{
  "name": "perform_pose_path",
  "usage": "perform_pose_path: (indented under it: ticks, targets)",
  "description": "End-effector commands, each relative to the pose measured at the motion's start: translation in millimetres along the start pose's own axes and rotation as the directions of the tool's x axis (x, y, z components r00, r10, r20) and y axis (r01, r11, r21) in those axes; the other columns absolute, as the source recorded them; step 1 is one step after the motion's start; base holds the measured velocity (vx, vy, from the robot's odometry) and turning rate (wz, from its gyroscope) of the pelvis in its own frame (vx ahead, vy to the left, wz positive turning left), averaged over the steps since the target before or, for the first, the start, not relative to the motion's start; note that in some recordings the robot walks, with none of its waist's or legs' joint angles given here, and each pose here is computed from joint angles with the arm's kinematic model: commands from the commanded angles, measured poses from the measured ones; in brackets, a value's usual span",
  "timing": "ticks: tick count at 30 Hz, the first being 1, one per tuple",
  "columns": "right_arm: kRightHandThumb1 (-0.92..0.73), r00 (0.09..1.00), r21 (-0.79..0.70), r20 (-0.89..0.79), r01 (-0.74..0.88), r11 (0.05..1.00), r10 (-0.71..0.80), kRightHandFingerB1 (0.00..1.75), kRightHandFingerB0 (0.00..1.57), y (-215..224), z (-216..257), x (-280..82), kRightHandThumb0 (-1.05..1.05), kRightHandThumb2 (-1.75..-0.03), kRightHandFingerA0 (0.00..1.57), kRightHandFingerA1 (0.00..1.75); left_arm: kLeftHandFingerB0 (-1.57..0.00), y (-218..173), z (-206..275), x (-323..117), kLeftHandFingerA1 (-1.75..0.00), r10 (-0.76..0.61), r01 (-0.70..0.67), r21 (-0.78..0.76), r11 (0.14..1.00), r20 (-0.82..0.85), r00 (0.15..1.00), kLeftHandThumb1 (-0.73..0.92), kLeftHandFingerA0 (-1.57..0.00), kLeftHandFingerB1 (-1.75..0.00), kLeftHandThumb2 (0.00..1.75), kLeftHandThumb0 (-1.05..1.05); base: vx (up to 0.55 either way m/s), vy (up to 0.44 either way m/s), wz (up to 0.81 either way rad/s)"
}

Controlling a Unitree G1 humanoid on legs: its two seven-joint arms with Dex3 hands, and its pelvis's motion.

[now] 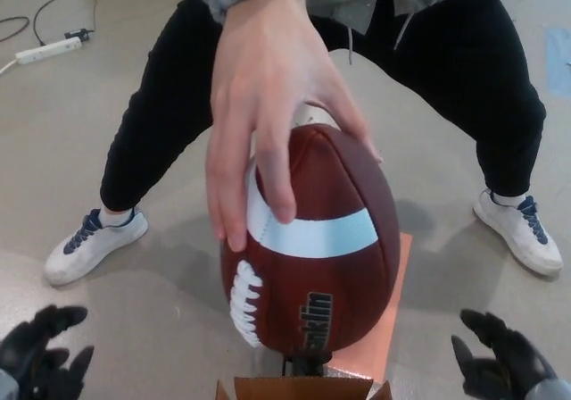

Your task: Use both hands to pick up a football from a person and place it into a container beneath

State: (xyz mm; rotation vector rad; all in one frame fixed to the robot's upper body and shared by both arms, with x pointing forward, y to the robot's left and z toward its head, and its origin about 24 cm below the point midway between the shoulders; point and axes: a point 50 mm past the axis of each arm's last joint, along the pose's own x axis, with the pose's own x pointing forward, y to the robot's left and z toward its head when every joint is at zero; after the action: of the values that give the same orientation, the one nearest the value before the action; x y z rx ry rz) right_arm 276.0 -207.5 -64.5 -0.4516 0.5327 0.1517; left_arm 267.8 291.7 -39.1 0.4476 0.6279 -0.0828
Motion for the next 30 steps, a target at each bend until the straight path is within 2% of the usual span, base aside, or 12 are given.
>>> perform_pose_path:
  ticks: [1, 2, 3, 13, 15, 21, 22, 23, 24, 28, 29, 30]
  targets:
    - [-0.92, 0.996, -0.031, 0.085, 0.010, 0.999, -0.008, 0.19, 0.02, -3, 6, 0, -0.76, -0.73, 0.26, 0.36, -0.10, 10, -1, -4, -0.32, -0.057, 0.056, 0.027, 0.998, 0.020, 0.998, 0.83, -0.16, -0.19, 0.67, -0.62, 0.00, 0.000, 0.00]
    - [-0.92, 0.996, -0.029, 0.086, 0.012, 1.000, -0.009, 0.19, 0.02, -3, 5, 0, -0.76, -0.73, 0.26, 0.36, -0.10, 10, -1, -4, -0.32, -0.058, 0.057, 0.024, 0.998, 0.023, 0.998, 0.83, -0.16, -0.19, 0.67, -0.62, 0.00, 0.000, 0.00]
    - [-0.91, 0.995, -0.011, 0.094, 0.015, 1.000, -0.014, 0.18, 0.01, -3, 4, -1, -0.80, -0.76, 0.26, 0.38, -0.03, 9, -3, -4, -0.40, -0.060, 0.060, 0.015, 0.998, 0.030, 0.998, 0.66, -0.03, -0.29, 0.98, -0.68, 0.00, 0.000, 0.00]
    - [-0.92, 0.933, 0.354, 0.322, 0.041, 0.934, -0.163, 0.18, 0.01, -16, 22, -15, -0.74, -0.76, 0.29, 0.39, -0.05, -9, 4, -15, -0.44, -0.057, 0.076, -0.056, 0.996, 0.274, 0.960, 0.81, -0.08, -0.19, 1.13, -0.82, 0.00, 0.000, 0.00]
    - [-0.86, 0.874, 0.435, 0.423, 0.036, 0.900, -0.240, 0.13, 0.01, -22, 35, -27, -0.80, -0.92, 0.30, 0.45, -0.06, -14, 19, -19, -0.39, -0.070, 0.092, -0.043, 0.995, 0.364, 0.929, 0.87, -0.08, -0.11, 1.20, -0.92, 0.00, 0.000, 0.00]
    - [-0.92, 0.806, 0.481, 0.520, -0.005, 0.877, -0.281, 0.16, 0.01, -20, 53, -46, -0.80, -0.87, 0.33, 0.41, -0.07, -21, 37, -34, -0.43, -0.057, 0.097, -0.055, 0.994, 0.498, 0.865, 0.88, -0.07, -0.10, 1.20, -0.92, 0.00, 0.000, 0.00]
    - [-0.87, 0.783, 0.470, 0.555, -0.016, 0.883, -0.281, 0.19, 0.00, -18, 61, -53, -0.82, -1.20, 0.30, 0.50, 0.00, -24, 43, -40, -0.48, -0.048, 0.105, -0.075, 0.992, 0.540, 0.840, 0.83, -0.14, -0.19, 1.19, -0.86, 0.00, 0.000, 0.00]
    - [-0.87, 0.773, 0.466, 0.569, -0.021, 0.885, -0.281, 0.19, 0.00, -17, 65, -57, -0.82, -1.20, 0.30, 0.50, 0.00, -26, 46, -44, -0.48, -0.044, 0.109, -0.084, 0.990, 0.557, 0.829, 0.83, -0.14, -0.19, 1.19, -0.86, 0.00, 0.000, 0.00]
    - [-0.91, 0.737, 0.432, 0.618, -0.028, 0.901, -0.273, 0.15, 0.00, -15, 74, -65, -0.85, -1.21, 0.30, 0.50, -0.02, -29, 54, -52, -0.36, -0.052, 0.125, -0.080, 0.989, 0.597, 0.800, 0.91, -0.18, -0.17, 0.82, -0.86, 0.00, 0.000, 0.00]
    - [-0.83, 0.647, 0.364, 0.719, -0.038, 0.930, -0.255, 0.19, 0.00, -9, 97, -86, -0.80, -1.18, 0.26, 0.49, 0.00, -36, 71, -70, -0.46, -0.058, 0.164, -0.097, 0.982, 0.669, 0.741, 0.82, -0.09, -0.20, 1.18, -0.87, 0.00, 0.000, 0.00]
    - [-0.92, 0.626, 0.349, 0.739, -0.040, 0.936, -0.249, 0.14, 0.00, -6, 103, -92, -0.87, -0.82, 0.31, 0.37, 0.00, -38, 76, -75, -0.46, -0.059, 0.170, -0.095, 0.981, 0.685, 0.727, 0.81, -0.09, -0.19, 1.19, -0.88, 0.00, 0.000, 0.00]
    - [-0.92, 0.605, 0.336, 0.758, -0.040, 0.941, -0.244, 0.14, 0.00, -3, 108, -98, -0.87, -0.82, 0.31, 0.37, 0.00, -40, 80, -80, -0.46, -0.062, 0.174, -0.091, 0.981, 0.699, 0.713, 0.81, -0.09, -0.19, 1.19, -0.88, 0.00, 0.000, 0.00]
